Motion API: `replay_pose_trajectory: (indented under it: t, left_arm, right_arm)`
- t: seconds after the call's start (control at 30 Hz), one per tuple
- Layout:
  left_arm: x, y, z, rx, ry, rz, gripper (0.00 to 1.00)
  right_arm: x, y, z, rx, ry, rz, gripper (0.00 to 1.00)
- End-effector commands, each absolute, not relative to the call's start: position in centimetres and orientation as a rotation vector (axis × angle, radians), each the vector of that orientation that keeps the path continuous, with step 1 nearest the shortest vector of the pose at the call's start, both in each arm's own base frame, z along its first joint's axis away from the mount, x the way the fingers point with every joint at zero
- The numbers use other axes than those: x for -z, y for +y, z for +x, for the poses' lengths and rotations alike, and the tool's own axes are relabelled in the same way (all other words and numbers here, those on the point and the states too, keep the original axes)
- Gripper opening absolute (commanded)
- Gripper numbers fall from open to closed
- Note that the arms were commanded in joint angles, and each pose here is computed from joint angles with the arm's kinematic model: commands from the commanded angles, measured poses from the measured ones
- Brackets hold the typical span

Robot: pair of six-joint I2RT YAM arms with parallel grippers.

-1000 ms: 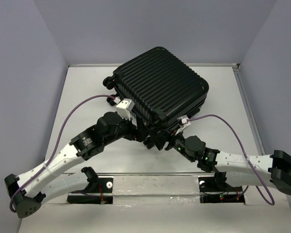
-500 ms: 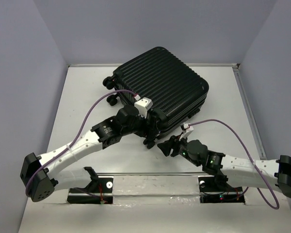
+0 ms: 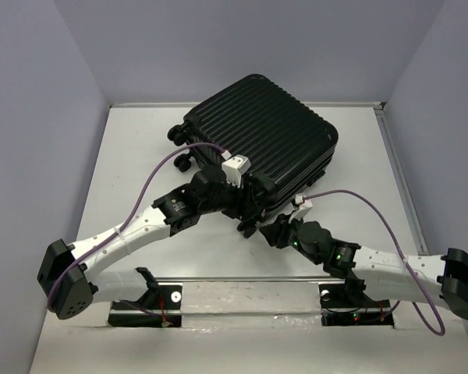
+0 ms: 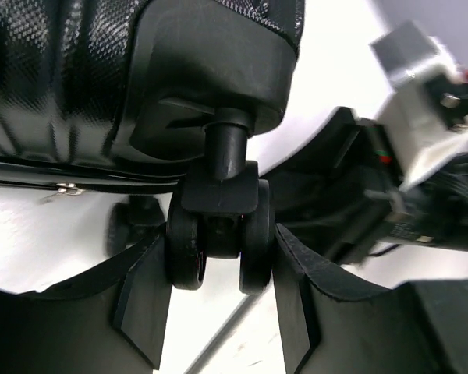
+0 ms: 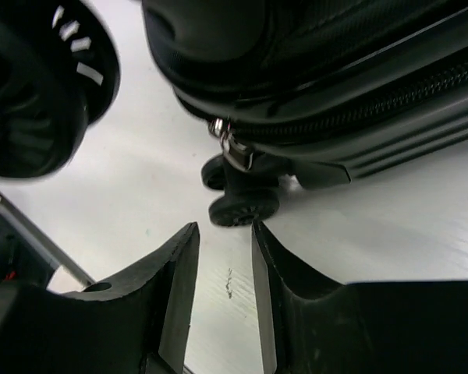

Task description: Pack the luggage

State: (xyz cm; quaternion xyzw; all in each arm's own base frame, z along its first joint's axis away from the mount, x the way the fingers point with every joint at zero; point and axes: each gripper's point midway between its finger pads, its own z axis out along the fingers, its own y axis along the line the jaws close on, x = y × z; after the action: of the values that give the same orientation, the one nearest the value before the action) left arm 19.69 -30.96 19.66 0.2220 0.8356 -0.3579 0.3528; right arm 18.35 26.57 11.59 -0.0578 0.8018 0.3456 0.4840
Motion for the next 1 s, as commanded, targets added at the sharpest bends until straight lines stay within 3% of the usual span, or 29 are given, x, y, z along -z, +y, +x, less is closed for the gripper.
replay_pose_trajectory:
  t: [0.0,0.13,0.3,0.6,0.73,0.97]
  left_arm:
    - [-29.7,-35.8,17.8,1.457,1.817,0.482,0.06]
    - [-31.2,-36.0,17.3,1.647,1.732,0.325,0.06]
    - [-33.7,-35.6,16.7,1.889,1.581,0.15,0.06]
    - [-35.7,-34.8,16.7,1.962,1.447,0.049,0.06]
    - [-36.8,-35.8,16.1,2.008,1.416,0.057,0.06]
    - [-36.0,-38.3,16.1,2.06,1.428,0.077,0.06]
  right_arm:
    - [-12.5,24.9,20.1,-0.795,1.912,-0.064,0.39]
    - [-13.6,23.3,21.1,-0.764,1.858,-0.032,0.48]
    - [-15.4,20.3,23.1,-0.672,1.766,0.059,0.5]
    - [-14.2,21.3,22.4,-0.736,1.814,0.024,0.49]
    - [-14.2,21.7,21.8,-0.799,1.801,0.014,0.46]
    - [-14.3,22.0,21.7,-0.803,1.791,-0.029,0.49]
